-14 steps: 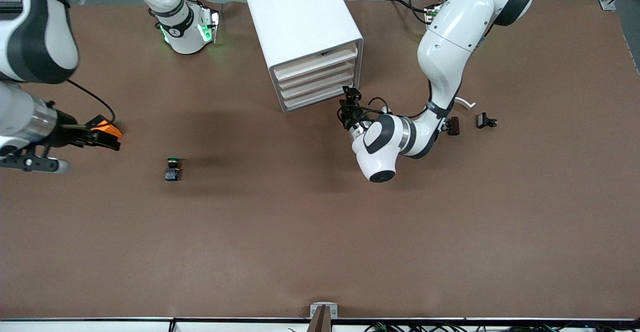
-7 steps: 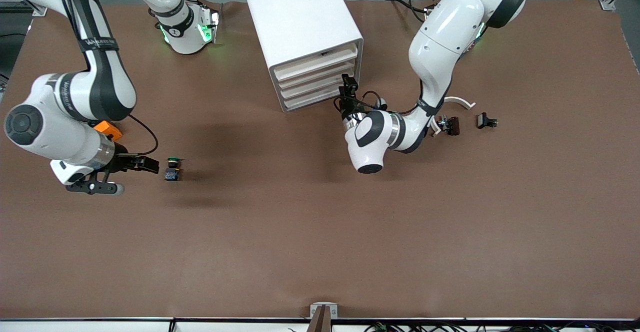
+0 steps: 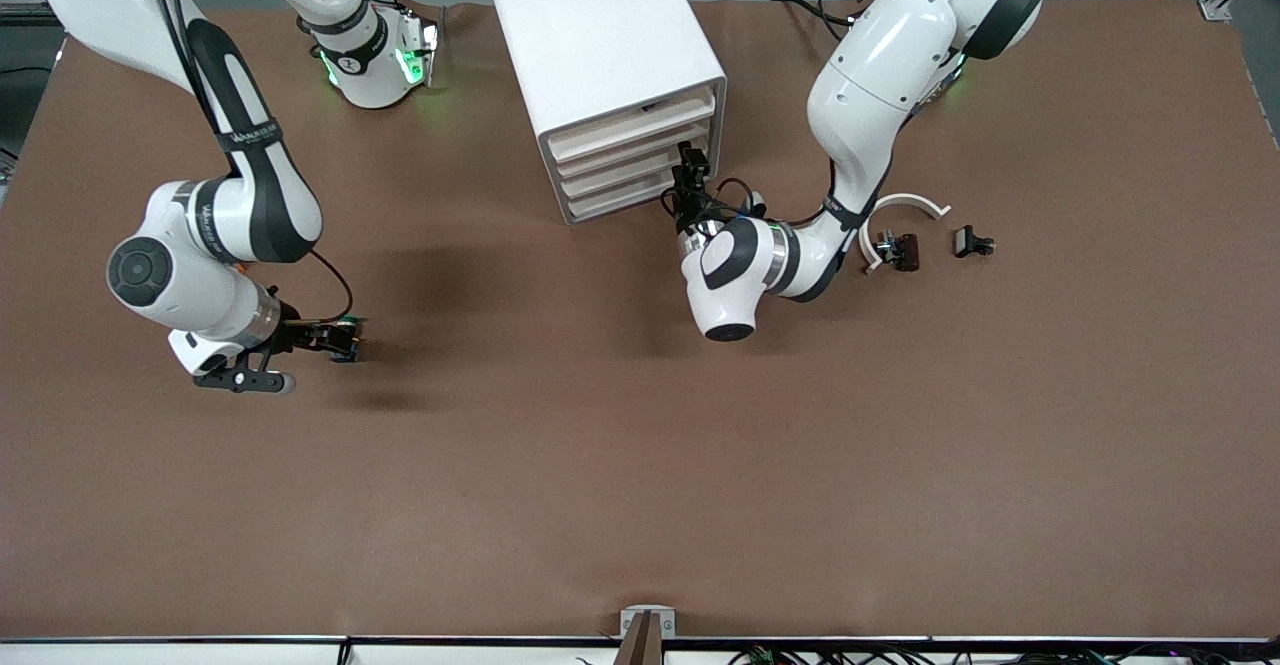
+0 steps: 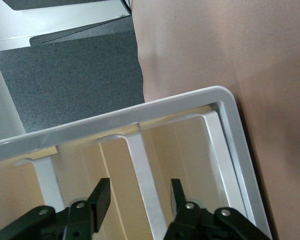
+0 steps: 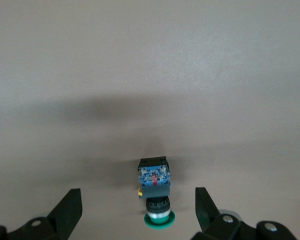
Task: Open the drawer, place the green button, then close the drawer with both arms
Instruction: 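Pull the drawer open with the left gripper while the right gripper reaches the button, then grasp the blue button switch with the right gripper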
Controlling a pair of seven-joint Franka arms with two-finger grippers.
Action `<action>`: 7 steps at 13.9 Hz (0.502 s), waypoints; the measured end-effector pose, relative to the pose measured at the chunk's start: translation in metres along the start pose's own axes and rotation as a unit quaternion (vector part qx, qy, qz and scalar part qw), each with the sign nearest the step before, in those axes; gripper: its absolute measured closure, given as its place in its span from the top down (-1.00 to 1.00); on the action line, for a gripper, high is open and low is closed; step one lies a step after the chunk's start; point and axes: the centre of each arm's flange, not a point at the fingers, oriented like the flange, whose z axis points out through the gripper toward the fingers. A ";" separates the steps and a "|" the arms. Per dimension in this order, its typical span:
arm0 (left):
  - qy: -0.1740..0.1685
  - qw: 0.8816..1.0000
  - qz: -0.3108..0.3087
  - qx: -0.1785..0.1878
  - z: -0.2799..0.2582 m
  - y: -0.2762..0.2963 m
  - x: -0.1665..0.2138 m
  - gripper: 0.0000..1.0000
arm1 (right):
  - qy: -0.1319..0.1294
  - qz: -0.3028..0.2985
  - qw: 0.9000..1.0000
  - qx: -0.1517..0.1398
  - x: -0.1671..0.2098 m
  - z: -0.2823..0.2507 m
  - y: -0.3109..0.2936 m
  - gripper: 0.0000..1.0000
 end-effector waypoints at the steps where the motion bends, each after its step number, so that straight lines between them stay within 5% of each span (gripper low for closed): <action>1: 0.000 1.000 -0.001 0.001 0.001 0.001 0.000 0.13 | -0.001 0.001 1.000 -0.001 0.000 0.008 0.001 1.00; 7: 0.015 1.000 -0.001 0.009 0.020 0.006 -0.007 -0.06 | -0.001 -0.002 1.000 -0.003 0.001 0.056 0.004 1.00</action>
